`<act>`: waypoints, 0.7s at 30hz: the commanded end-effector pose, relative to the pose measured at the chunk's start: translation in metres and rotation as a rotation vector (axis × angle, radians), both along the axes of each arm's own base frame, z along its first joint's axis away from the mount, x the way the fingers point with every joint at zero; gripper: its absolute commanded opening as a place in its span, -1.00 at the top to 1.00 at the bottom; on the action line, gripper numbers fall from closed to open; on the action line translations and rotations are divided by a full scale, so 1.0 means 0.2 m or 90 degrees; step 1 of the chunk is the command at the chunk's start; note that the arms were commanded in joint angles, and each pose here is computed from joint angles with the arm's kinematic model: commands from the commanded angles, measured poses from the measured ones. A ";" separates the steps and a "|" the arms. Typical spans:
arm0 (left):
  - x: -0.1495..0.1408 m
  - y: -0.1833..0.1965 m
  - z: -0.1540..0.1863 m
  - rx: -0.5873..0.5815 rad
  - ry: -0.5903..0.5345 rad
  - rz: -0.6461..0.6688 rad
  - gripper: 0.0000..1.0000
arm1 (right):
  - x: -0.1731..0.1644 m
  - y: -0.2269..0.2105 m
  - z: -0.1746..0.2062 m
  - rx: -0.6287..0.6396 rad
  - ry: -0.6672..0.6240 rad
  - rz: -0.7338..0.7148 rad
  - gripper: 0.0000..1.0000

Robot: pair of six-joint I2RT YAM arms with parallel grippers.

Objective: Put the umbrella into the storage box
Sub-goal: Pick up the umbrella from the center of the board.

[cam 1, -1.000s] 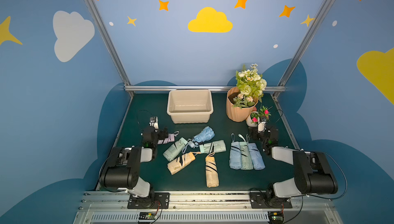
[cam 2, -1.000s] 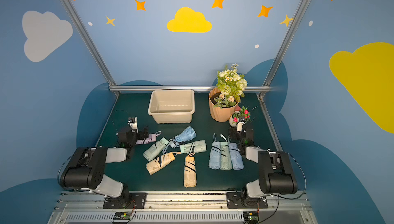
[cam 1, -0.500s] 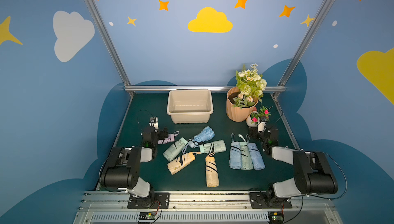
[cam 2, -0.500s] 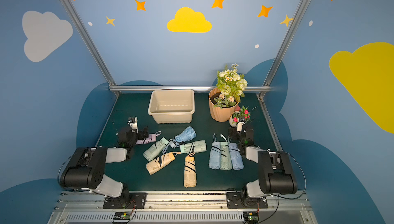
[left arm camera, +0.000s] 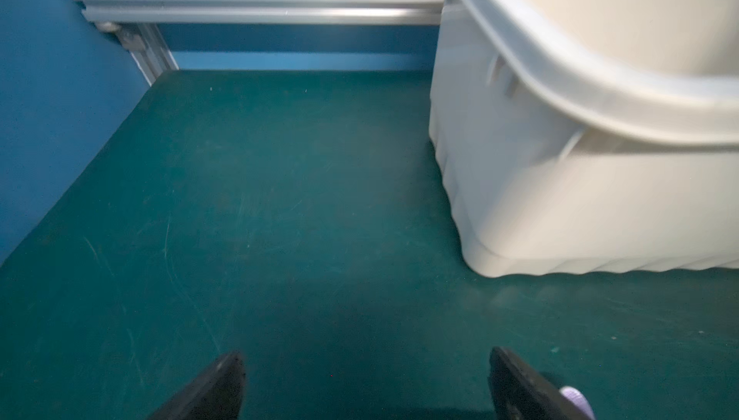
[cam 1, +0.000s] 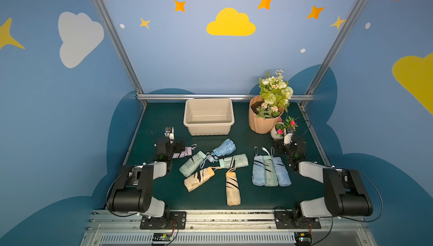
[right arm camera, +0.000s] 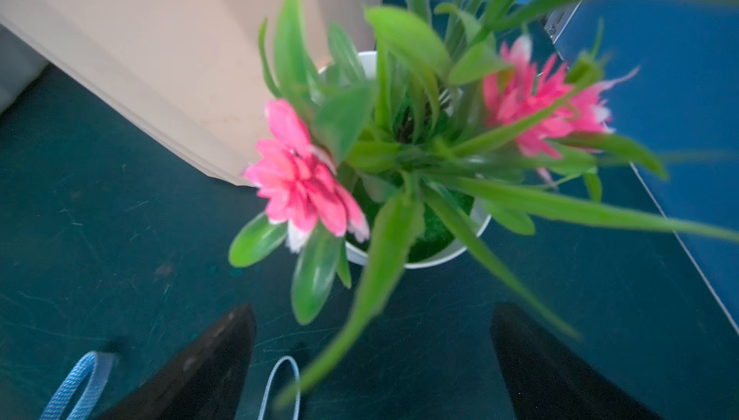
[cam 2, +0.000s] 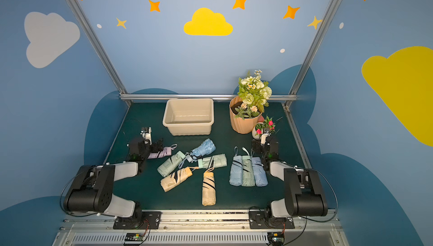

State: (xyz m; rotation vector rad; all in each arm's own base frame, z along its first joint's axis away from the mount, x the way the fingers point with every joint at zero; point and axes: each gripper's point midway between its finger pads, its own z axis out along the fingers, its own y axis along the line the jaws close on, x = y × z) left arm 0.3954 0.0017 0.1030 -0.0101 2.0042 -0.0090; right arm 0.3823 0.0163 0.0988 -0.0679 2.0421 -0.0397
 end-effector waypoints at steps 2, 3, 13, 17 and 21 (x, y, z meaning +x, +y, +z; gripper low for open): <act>-0.02 -0.05 0.20 0.017 -0.022 -0.040 -1.00 | -0.07 -0.06 0.19 0.002 -0.063 -0.049 -0.96; -0.03 -0.04 0.24 0.021 -0.027 -0.035 -1.00 | -0.09 -0.07 0.23 0.004 -0.077 -0.054 -0.96; -0.05 0.03 0.51 0.004 0.005 0.029 -1.00 | -0.27 -0.32 0.36 0.088 -0.049 -0.261 -0.96; -0.05 0.13 0.60 -0.091 -0.024 0.147 -1.00 | -0.28 -0.33 0.40 0.120 -0.056 -0.275 -0.96; -0.09 0.12 0.61 -0.242 -0.010 0.214 -0.99 | -0.29 -0.36 0.43 0.146 -0.082 -0.307 -0.96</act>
